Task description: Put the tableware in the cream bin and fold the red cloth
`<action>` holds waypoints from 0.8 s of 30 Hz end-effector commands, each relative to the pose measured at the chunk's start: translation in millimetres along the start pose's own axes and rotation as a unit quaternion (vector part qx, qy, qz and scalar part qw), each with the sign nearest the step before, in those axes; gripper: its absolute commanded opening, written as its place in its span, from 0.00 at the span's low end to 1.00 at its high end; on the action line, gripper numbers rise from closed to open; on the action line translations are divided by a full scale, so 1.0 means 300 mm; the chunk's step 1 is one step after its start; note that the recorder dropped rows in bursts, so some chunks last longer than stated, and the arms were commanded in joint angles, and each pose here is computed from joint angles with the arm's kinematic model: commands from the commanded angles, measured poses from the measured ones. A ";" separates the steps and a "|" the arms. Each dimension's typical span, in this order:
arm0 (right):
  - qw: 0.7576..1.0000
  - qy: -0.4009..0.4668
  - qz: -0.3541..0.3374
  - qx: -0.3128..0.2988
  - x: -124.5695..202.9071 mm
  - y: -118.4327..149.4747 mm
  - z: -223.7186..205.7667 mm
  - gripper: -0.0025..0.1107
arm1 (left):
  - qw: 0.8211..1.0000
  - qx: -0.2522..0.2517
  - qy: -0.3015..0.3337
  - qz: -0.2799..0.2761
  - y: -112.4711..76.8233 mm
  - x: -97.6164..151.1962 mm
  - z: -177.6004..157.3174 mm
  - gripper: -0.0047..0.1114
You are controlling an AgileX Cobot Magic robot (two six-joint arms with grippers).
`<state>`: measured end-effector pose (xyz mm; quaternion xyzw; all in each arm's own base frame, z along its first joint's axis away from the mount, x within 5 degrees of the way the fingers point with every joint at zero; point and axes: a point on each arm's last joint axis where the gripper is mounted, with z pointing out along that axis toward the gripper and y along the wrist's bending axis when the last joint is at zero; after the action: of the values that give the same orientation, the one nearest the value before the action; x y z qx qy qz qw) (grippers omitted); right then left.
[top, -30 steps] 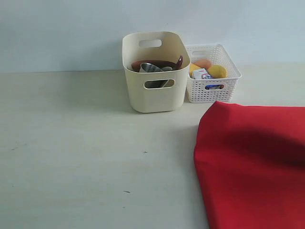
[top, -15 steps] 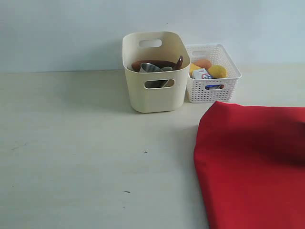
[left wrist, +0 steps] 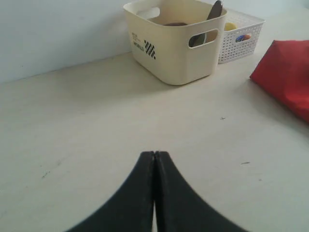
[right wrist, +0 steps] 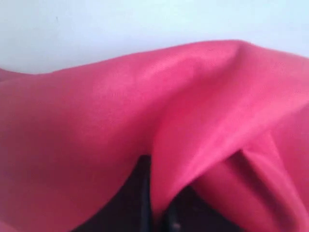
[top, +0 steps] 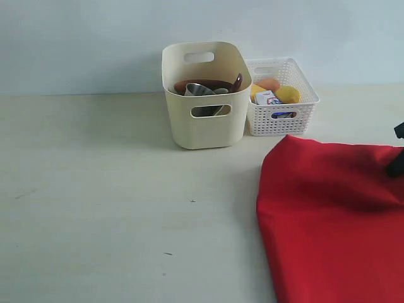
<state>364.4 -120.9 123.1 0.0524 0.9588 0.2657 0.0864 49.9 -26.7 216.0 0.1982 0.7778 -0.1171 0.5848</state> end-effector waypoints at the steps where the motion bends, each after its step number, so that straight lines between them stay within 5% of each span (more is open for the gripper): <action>1: 0.998 -0.043 0.025 0.045 -0.018 -0.058 -0.026 0.02 | 1.000 -0.013 -0.010 -0.001 0.002 0.041 0.000 0.04; 16: 0.955 -0.168 0.158 0.189 0.015 -0.322 -0.183 0.02 | 0.998 -0.053 -0.009 -0.013 0.013 0.081 0.005 0.04; 24: 0.944 -0.221 0.162 0.182 -0.111 -0.354 -0.301 0.02 | 0.995 -0.096 -0.006 -0.025 0.028 0.082 0.003 0.04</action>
<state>364.9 -254.7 144.0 0.2778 0.9294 0.0738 0.2316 48.3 -16.8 192.2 0.1307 0.7891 -0.0668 0.5965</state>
